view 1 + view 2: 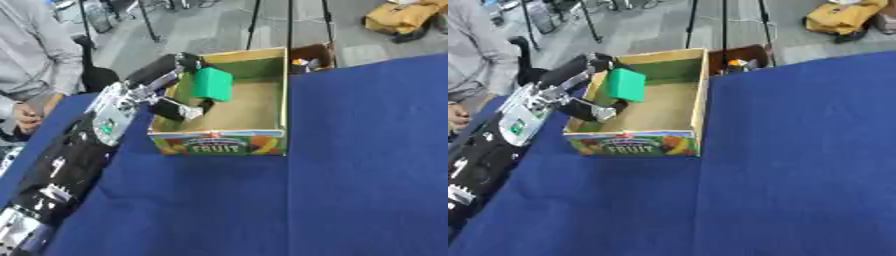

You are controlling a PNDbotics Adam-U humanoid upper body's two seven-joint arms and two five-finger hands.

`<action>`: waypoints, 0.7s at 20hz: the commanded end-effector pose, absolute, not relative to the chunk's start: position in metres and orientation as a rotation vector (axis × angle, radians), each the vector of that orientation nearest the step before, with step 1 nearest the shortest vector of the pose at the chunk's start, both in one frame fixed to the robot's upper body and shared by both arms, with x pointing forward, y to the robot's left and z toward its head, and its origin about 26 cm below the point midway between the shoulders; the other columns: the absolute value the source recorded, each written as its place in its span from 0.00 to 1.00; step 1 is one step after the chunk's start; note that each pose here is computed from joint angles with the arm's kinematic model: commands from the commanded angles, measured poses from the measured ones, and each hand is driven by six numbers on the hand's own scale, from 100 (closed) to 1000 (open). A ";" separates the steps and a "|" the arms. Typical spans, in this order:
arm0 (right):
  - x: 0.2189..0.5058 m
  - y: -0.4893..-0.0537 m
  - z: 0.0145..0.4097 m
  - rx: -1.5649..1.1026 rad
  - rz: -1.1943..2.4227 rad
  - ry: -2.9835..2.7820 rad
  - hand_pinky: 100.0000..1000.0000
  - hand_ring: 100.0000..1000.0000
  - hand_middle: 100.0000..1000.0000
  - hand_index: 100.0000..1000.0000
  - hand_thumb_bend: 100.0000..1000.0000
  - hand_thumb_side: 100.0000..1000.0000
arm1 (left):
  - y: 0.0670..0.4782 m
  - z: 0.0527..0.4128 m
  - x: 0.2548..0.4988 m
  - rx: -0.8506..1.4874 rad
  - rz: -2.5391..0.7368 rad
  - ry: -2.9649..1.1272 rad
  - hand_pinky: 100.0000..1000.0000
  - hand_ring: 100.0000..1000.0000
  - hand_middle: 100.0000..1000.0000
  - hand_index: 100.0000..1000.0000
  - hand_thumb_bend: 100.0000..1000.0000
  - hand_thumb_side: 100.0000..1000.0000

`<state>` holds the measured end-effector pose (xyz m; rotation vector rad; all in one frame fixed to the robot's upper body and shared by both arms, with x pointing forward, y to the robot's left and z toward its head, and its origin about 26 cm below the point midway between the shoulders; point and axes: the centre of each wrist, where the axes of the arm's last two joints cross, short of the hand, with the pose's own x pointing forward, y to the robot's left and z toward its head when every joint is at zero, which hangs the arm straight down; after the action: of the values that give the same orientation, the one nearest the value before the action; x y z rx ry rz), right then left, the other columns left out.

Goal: Pick up objects on the table and place them in the box.

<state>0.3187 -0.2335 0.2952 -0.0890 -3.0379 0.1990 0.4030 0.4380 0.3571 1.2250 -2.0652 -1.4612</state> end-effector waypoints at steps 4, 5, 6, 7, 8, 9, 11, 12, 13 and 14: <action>0.314 -0.234 0.302 -0.079 0.206 -3.066 0.82 0.90 0.41 0.80 0.00 0.74 | 0.447 0.364 0.400 1.375 -1.509 -2.028 0.65 0.72 0.60 0.62 0.00 0.23; 0.314 -0.234 0.302 -0.078 0.205 -3.065 0.82 0.90 0.40 0.80 0.00 0.74 | 0.448 0.363 0.400 1.395 -1.518 -2.012 0.66 0.74 0.63 0.67 0.00 0.23; 0.314 -0.234 0.301 -0.077 0.205 -3.064 0.82 0.90 0.40 0.80 0.00 0.74 | 0.448 0.363 0.400 1.419 -1.533 -1.995 0.66 0.74 0.64 0.69 0.00 0.23; 0.314 -0.234 0.301 -0.076 0.205 -3.064 0.82 0.90 0.40 0.80 0.00 0.74 | 0.448 0.362 0.401 1.441 -1.547 -1.979 0.67 0.75 0.65 0.73 0.00 0.23; 0.314 -0.234 0.301 -0.076 0.205 -3.063 0.82 0.90 0.40 0.80 0.00 0.74 | 0.448 0.361 0.401 1.461 -1.559 -1.966 0.67 0.75 0.65 0.73 0.00 0.23; 0.314 -0.234 0.301 -0.075 0.205 -3.063 0.83 0.90 0.40 0.80 0.00 0.74 | 0.449 0.360 0.402 1.479 -1.571 -1.947 0.68 0.76 0.67 0.80 0.00 0.23; 0.314 -0.234 0.301 -0.074 0.205 -3.062 0.83 0.90 0.40 0.80 0.00 0.74 | 0.450 0.358 0.403 1.510 -1.580 -1.919 0.69 0.77 0.69 0.86 0.00 0.24; 0.314 -0.234 0.301 -0.073 0.204 -3.061 0.83 0.90 0.40 0.80 0.00 0.74 | 0.450 0.356 0.403 1.521 -1.580 -1.909 0.69 0.77 0.70 0.89 0.00 0.25; 0.314 -0.234 0.301 -0.073 0.204 -3.061 0.83 0.90 0.40 0.80 0.00 0.74 | 0.451 0.355 0.404 1.529 -1.579 -1.900 0.70 0.78 0.71 0.92 0.00 0.26; 0.314 -0.234 0.300 -0.074 0.204 -3.060 0.83 0.90 0.40 0.80 0.00 0.74 | 0.452 0.354 0.404 1.534 -1.577 -1.895 0.70 0.78 0.72 0.94 0.00 0.26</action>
<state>0.3188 -0.2336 0.2947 -0.0811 -3.0332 0.1985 0.4096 0.4471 0.3420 1.4776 -1.9036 -1.5812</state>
